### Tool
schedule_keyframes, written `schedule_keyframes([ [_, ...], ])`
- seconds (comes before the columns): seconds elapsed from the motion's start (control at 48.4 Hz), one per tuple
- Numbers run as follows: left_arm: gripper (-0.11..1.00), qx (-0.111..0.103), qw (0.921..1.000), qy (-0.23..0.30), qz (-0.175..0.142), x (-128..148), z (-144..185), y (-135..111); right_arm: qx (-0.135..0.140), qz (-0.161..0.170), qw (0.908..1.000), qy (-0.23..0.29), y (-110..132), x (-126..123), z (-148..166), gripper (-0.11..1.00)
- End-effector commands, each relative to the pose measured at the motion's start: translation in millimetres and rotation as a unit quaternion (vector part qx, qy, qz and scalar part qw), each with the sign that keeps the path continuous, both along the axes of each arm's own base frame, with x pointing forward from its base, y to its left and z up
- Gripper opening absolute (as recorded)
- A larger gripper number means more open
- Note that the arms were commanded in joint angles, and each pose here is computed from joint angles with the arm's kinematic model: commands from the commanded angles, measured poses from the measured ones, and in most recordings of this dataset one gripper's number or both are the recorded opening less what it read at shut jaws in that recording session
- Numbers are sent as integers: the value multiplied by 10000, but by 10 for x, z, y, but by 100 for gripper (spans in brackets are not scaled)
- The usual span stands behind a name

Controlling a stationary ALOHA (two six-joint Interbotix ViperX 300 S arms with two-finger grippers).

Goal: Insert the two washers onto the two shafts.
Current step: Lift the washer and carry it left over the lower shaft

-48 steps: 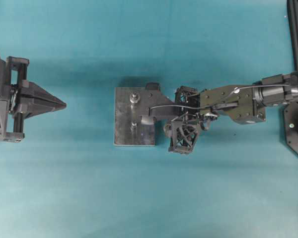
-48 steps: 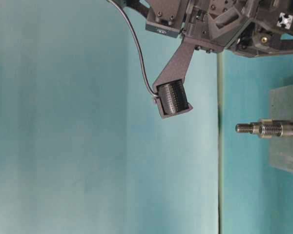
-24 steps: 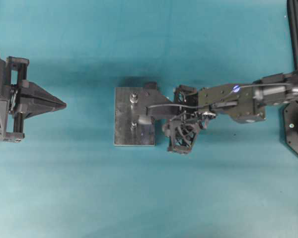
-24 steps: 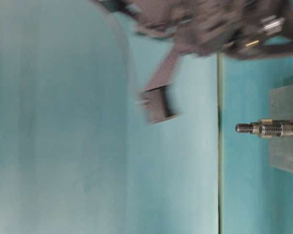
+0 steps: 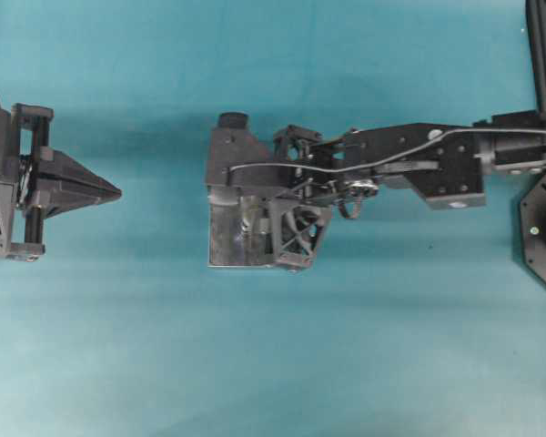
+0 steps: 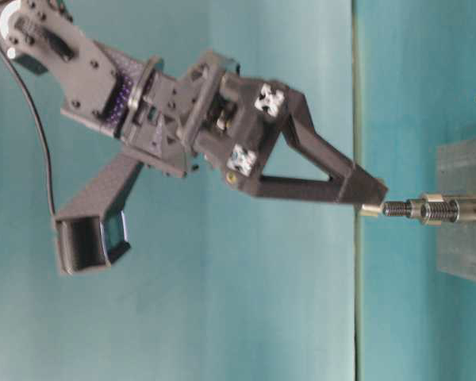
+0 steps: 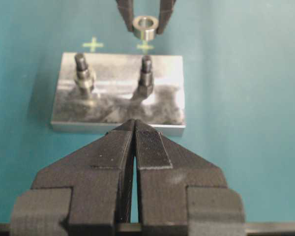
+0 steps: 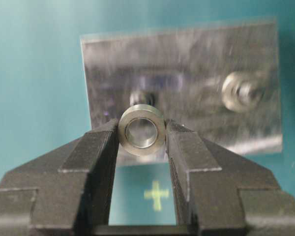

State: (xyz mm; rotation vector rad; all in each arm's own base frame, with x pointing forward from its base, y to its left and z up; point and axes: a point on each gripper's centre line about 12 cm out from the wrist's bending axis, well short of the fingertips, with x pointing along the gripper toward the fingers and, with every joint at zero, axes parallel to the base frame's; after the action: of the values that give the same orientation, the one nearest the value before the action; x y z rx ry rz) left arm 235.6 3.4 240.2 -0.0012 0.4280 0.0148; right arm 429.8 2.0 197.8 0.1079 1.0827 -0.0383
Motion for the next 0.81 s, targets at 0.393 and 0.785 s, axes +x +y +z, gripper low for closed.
schedule_keyframes([
  [0.393, 0, 2, 9999, -115, 0, 17, 59, 0, -44, 116, 9998, -125, 39, 132, 54, 33],
  [0.785, 0, 2, 9999, -123, 0, 15, 63, 0, -45, 128, 9998, 113, 40, 149, -72, 33],
])
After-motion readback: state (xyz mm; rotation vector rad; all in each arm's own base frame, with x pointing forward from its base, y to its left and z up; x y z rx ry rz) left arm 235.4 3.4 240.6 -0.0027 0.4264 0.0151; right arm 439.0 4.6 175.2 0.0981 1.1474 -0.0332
